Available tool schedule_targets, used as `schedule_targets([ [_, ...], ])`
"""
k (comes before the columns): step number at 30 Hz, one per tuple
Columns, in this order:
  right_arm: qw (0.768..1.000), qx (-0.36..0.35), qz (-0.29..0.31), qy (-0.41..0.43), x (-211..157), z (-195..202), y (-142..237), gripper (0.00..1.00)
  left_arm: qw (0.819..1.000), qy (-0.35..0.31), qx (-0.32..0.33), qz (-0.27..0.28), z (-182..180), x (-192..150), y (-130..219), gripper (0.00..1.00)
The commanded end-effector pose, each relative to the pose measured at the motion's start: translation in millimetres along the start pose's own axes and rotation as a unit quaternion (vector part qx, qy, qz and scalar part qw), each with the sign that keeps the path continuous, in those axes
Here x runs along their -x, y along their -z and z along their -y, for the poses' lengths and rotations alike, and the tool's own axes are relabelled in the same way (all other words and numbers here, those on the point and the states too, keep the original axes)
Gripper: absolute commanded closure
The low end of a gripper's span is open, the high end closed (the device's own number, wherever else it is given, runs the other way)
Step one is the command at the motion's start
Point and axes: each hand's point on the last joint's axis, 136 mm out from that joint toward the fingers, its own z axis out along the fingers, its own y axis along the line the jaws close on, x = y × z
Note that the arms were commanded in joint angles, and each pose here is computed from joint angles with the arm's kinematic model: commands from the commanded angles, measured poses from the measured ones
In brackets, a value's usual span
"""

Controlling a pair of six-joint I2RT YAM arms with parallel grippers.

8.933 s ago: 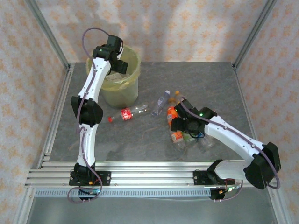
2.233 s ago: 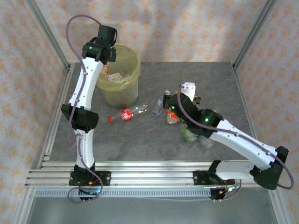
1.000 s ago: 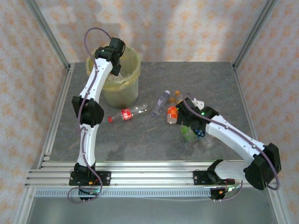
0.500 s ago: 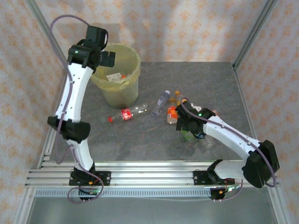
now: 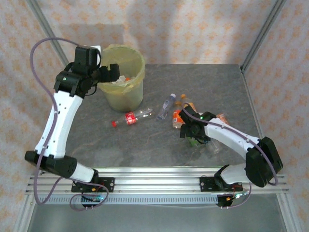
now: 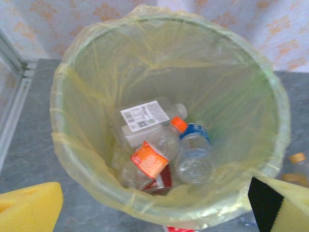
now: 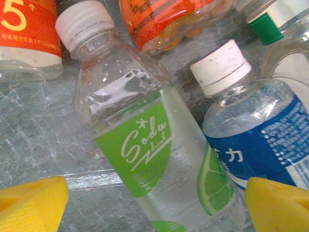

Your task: Put the plastic bottles in the bin

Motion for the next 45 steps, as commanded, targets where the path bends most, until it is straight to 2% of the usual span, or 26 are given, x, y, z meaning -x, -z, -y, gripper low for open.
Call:
schedule_targets([
  [1, 1.0, 0.0, -0.01, 0.006, -6.0, 1.4, -7.3, 0.06, 0.996, 0.059, -0.047, 0.055, 10.9, 13.2, 22.6, 0.0],
  [14, 0.998, 0.036, -0.051, -0.002, -26.8, -9.9, -16.7, 0.13, 0.99, 0.107, -0.073, 0.058, 14.6, 5.0, 27.8, 0.0],
  [23, 0.999, 0.017, -0.052, 0.0, -30.7, -12.0, -26.5, 0.13, 0.987, 0.124, -0.085, 0.049, 20.8, 3.9, 18.6, 0.0],
  [31, 0.999, 0.007, -0.051, 0.012, -29.8, -18.6, -39.9, 0.17, 0.987, 0.136, -0.07, 0.052, 15.0, 3.5, 17.5, 0.0],
  [38, 0.998, -0.001, -0.049, 0.04, -36.2, -23.9, -49.1, 0.28, 0.987, 0.137, -0.067, 0.054, 13.7, 3.3, 17.6, 0.0],
  [45, 0.998, 0.01, -0.027, 0.06, -30.3, -31.4, -36.1, 0.52, 0.987, 0.139, -0.068, 0.052, 14.2, 3.0, 16.7, 0.0],
])
